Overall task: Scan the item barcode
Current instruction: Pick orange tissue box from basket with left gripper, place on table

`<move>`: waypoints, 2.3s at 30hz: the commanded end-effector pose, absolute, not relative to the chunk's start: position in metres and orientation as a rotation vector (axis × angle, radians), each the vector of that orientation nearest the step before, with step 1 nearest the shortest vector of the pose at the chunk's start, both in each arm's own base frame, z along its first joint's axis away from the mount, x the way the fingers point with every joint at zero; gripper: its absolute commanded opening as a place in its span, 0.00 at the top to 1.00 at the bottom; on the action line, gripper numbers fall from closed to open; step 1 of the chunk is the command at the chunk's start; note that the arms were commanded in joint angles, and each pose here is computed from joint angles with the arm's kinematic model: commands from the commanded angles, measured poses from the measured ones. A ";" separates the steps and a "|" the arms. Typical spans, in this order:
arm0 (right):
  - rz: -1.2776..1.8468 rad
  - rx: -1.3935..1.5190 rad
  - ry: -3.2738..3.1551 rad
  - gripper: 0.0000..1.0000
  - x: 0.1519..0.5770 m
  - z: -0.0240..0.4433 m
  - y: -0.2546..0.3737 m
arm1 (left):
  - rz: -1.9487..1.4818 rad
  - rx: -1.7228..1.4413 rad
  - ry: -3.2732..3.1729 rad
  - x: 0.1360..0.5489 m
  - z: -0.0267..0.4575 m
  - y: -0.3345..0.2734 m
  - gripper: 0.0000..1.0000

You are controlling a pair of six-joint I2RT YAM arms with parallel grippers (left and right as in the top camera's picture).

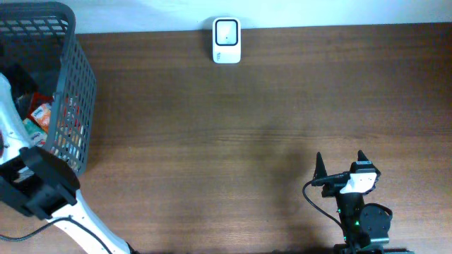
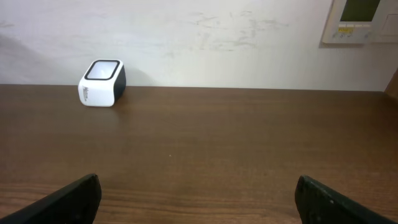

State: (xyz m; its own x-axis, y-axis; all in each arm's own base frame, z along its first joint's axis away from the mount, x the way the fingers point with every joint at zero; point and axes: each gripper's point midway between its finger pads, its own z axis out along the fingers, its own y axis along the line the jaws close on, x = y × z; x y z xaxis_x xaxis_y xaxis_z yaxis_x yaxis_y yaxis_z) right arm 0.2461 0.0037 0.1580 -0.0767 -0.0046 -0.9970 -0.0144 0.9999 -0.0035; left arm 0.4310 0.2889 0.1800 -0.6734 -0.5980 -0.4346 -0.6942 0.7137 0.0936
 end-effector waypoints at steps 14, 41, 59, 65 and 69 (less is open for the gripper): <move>0.009 -0.010 1.653 0.02 0.246 0.155 0.004 | 0.369 -1.038 2.848 0.426 0.067 0.271 1.00; 0.009 -0.010 1.653 0.02 0.246 0.155 0.004 | 0.409 -0.207 2.851 0.467 0.080 -0.090 0.92; 0.009 -0.010 1.653 0.01 0.246 0.155 0.004 | -0.123 0.008 2.768 0.494 0.159 -0.174 0.20; 0.009 -0.010 1.653 0.01 0.246 0.155 0.004 | 0.131 -0.422 2.196 0.511 0.376 0.057 0.18; 0.009 -0.010 1.653 0.02 0.246 0.155 0.004 | 0.379 -0.985 2.231 0.431 0.338 0.227 0.38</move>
